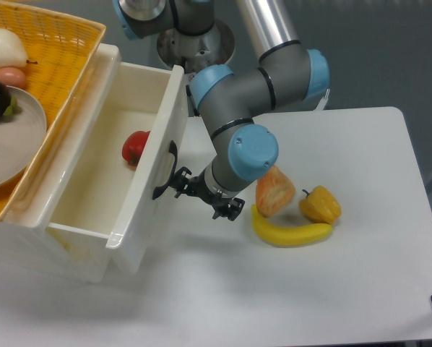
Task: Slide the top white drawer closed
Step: 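Push the drawer front with the gripper, sliding the drawer into the unit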
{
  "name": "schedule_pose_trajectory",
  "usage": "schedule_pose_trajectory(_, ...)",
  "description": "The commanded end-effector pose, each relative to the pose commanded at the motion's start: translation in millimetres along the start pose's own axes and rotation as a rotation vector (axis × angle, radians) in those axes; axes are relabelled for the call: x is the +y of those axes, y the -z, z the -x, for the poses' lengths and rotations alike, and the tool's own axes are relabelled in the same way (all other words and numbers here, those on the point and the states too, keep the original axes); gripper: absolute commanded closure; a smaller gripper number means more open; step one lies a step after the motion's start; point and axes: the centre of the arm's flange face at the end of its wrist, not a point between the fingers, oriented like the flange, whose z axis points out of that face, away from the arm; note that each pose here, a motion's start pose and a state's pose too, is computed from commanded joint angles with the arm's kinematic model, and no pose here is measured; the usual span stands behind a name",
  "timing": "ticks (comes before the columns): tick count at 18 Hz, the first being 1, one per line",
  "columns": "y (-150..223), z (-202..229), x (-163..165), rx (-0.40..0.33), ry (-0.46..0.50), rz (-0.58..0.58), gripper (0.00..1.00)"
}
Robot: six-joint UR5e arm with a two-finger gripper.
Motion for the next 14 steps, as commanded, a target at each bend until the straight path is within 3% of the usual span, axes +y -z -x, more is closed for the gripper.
schedule_pose_trajectory(14, -5.8, -45.1, -18.9, 0.004, -0.056, 0.013, 0.00)
